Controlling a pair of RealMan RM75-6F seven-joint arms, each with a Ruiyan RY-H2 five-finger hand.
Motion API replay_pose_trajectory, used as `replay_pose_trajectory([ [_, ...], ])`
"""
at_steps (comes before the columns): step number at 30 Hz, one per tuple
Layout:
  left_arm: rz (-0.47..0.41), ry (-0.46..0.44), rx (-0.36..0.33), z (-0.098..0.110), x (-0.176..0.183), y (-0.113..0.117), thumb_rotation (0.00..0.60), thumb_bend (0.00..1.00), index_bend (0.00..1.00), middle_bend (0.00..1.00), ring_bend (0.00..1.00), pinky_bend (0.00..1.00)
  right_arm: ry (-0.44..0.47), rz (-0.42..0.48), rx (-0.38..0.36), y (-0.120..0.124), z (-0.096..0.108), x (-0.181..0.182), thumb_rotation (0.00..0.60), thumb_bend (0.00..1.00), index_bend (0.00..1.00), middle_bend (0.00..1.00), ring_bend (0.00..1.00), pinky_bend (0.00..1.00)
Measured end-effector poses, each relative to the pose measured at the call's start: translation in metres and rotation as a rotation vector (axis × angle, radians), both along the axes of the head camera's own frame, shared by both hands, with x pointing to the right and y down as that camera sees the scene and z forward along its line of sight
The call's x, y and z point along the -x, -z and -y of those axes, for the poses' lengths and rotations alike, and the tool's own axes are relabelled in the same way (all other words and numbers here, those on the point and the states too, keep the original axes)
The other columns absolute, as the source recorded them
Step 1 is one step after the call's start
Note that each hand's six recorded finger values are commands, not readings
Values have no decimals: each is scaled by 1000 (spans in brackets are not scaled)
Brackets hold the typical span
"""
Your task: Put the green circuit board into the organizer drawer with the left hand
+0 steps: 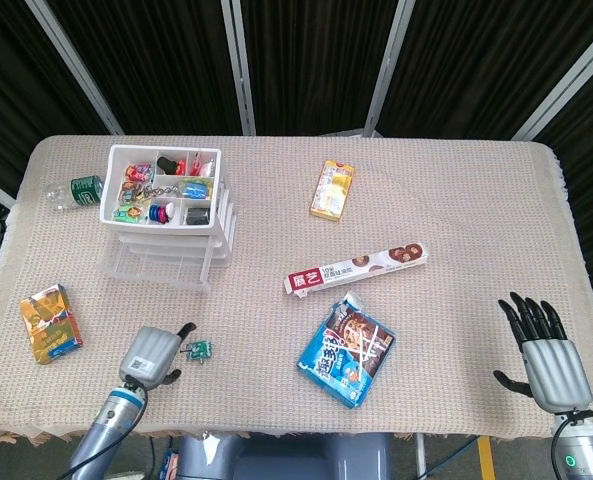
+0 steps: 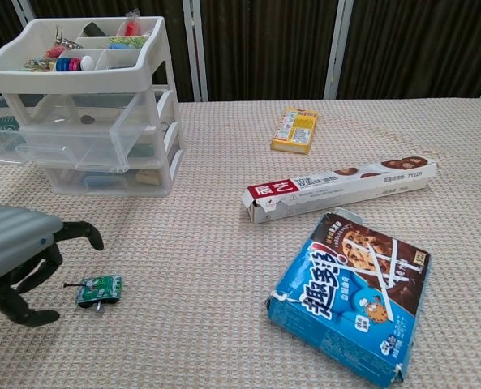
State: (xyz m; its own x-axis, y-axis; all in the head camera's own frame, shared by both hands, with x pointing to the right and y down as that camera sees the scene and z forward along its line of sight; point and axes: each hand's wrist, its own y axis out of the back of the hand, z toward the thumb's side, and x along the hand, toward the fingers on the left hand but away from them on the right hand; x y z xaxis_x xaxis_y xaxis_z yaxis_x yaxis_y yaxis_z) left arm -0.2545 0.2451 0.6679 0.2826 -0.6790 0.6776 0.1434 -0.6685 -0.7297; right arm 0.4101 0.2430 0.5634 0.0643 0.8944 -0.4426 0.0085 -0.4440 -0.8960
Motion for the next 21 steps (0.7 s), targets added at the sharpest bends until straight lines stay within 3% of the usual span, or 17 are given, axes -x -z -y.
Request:
replay_pose_trajectory([
  [7, -4, -3, -6, 0, -30, -10, 600, 215, 330, 954, 835, 734, 0, 7, -6, 2, 0, 0, 600, 0, 70, 0, 0, 0],
  [18, 58, 13, -2, 5, -32, -18, 600, 229, 382, 961, 838, 735, -3, 11, -13, 4, 1, 0, 600, 0, 70, 0, 0, 0],
  [21, 61, 15, 7, 4, -32, -20, 600, 303, 432, 961, 839, 735, 1, 10, -12, 3, 1, 0, 600, 0, 70, 0, 0, 0],
])
